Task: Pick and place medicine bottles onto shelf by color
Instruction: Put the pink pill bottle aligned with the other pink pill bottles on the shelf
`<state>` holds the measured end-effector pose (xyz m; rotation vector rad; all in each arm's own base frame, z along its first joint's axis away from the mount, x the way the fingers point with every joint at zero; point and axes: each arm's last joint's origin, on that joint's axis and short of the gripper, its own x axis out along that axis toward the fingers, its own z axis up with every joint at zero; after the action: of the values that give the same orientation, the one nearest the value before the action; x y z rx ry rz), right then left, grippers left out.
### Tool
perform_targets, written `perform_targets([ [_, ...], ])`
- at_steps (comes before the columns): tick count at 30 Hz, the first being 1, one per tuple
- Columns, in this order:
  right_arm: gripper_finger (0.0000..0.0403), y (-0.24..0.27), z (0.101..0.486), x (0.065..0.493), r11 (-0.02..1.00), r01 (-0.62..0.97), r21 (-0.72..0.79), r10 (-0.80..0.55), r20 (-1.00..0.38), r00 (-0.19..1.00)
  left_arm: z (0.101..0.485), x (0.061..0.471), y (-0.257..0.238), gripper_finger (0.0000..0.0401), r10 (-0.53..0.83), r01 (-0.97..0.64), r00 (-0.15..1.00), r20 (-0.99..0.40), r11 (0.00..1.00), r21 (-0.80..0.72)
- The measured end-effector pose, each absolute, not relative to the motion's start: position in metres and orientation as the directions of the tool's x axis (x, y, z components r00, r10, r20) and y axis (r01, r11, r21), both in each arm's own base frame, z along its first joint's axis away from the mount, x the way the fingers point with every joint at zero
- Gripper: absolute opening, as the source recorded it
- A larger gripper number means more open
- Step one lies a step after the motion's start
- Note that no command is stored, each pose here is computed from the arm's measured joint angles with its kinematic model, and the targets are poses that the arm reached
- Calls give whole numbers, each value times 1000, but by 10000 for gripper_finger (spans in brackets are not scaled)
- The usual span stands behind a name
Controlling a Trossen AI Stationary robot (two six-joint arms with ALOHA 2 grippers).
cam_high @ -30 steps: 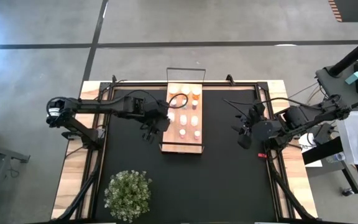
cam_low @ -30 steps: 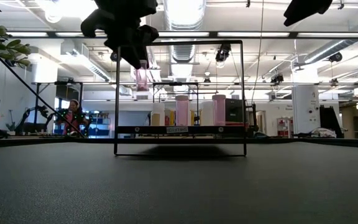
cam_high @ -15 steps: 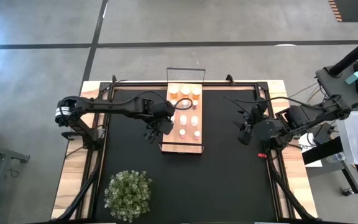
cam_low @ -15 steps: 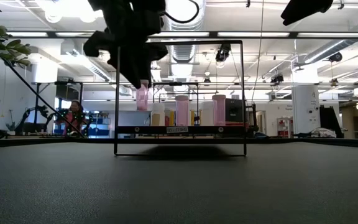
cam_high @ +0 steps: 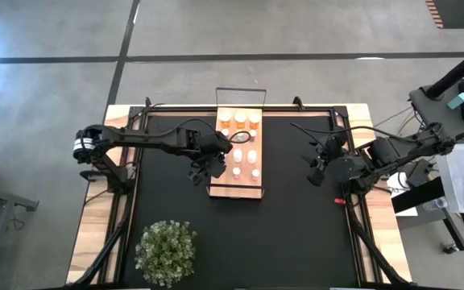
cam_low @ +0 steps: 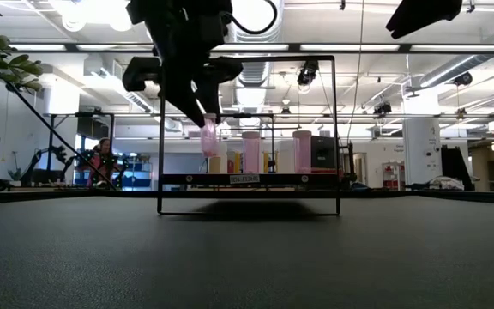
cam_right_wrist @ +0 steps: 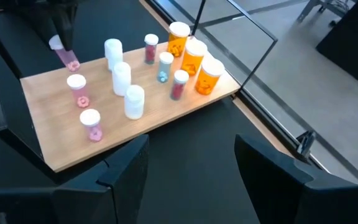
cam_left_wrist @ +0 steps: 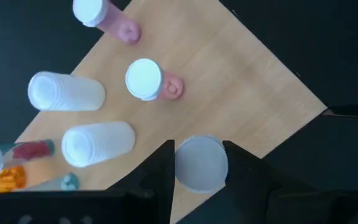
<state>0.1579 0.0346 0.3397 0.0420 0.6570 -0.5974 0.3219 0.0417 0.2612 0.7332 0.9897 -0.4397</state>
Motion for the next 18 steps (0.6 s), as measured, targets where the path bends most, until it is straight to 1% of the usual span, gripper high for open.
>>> perform_targets([
  [5, 228, 35, 339, 158, 832, 534, -150, -510, -587, 629, 250, 320, 41, 100, -27, 683, 457, -889, 651, 331],
  [7, 228, 35, 339, 158, 832, 534, -151, -510, -587, 629, 248, 320, 41, 100, -26, 691, 464, -885, 636, 344],
  [15, 228, 31, 340, 151, 827, 522, -210, -541, -554, 633, 249, 322, 41, 100, -34, 686, 486, -873, 634, 356],
  [18, 228, 28, 343, 143, 827, 532, -184, -539, -532, 653, 249, 322, 41, 100, -38, 686, 489, -871, 634, 357],
])
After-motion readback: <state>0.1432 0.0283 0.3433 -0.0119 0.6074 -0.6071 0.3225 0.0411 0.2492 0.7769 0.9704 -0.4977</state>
